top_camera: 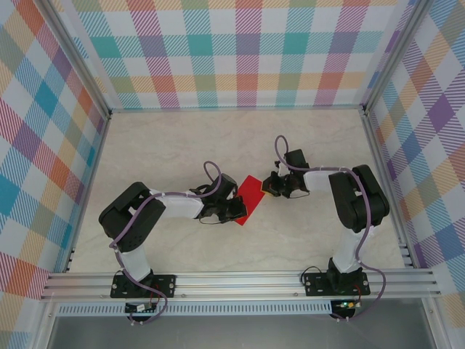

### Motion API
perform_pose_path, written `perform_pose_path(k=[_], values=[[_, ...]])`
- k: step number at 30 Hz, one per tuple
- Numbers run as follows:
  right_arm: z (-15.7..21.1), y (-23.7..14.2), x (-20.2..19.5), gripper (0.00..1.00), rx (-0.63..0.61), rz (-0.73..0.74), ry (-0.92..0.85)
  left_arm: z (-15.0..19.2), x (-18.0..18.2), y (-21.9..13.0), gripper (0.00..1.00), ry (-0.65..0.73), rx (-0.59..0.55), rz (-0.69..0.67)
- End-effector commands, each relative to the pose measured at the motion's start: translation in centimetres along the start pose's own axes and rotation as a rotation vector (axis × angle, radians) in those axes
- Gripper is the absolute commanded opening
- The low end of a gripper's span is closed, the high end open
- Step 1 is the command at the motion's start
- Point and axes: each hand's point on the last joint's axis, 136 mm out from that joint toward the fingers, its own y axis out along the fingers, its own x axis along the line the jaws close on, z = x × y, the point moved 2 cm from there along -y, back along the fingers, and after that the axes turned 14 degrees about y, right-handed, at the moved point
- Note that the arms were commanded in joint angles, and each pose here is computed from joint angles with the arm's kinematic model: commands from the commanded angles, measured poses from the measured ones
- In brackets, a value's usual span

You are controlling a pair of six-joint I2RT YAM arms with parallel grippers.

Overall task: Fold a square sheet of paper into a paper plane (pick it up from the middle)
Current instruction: First fold in half a square sheet of paper at the center of the table.

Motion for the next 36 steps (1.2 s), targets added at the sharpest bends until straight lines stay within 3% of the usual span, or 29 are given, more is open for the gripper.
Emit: perform_pose_path(k=[1, 6, 11, 15, 19, 28, 36], values=[[-3.3, -0.7, -2.0, 0.03, -0.145, 0.115, 0.0, 4.4, 4.1, 0.5, 0.0, -0.052, 0.146, -0.153], [-4.5, -1.9, -2.1, 0.02, -0.22, 0.187, 0.012, 3.9, 3.6, 0.6, 0.0, -0.044, 0.14, -0.145], [-2.7, -3.4, 0.8, 0.03, -0.225, 0.062, -0.063, 3.3, 3.0, 0.6, 0.0, -0.03, 0.131, -0.133], [0.4, -3.3, 2.3, 0.03, -0.159, -0.056, -0.091, 3.1, 2.8, 0.6, 0.0, -0.025, 0.125, -0.131], [2.8, -1.6, 2.4, 0.04, -0.05, -0.08, -0.074, 2.8, 2.6, 0.7, 0.0, -0.022, 0.122, -0.127], [3.8, 0.9, 0.4, 0.03, 0.037, -0.016, -0.018, 1.3, 1.1, -0.1, 0.0, 0.026, 0.083, -0.109], [3.9, 1.2, -1.5, 0.03, 0.031, 0.079, 0.008, -1.8, -2.8, -0.4, 0.03, 0.101, -0.018, 0.029]])
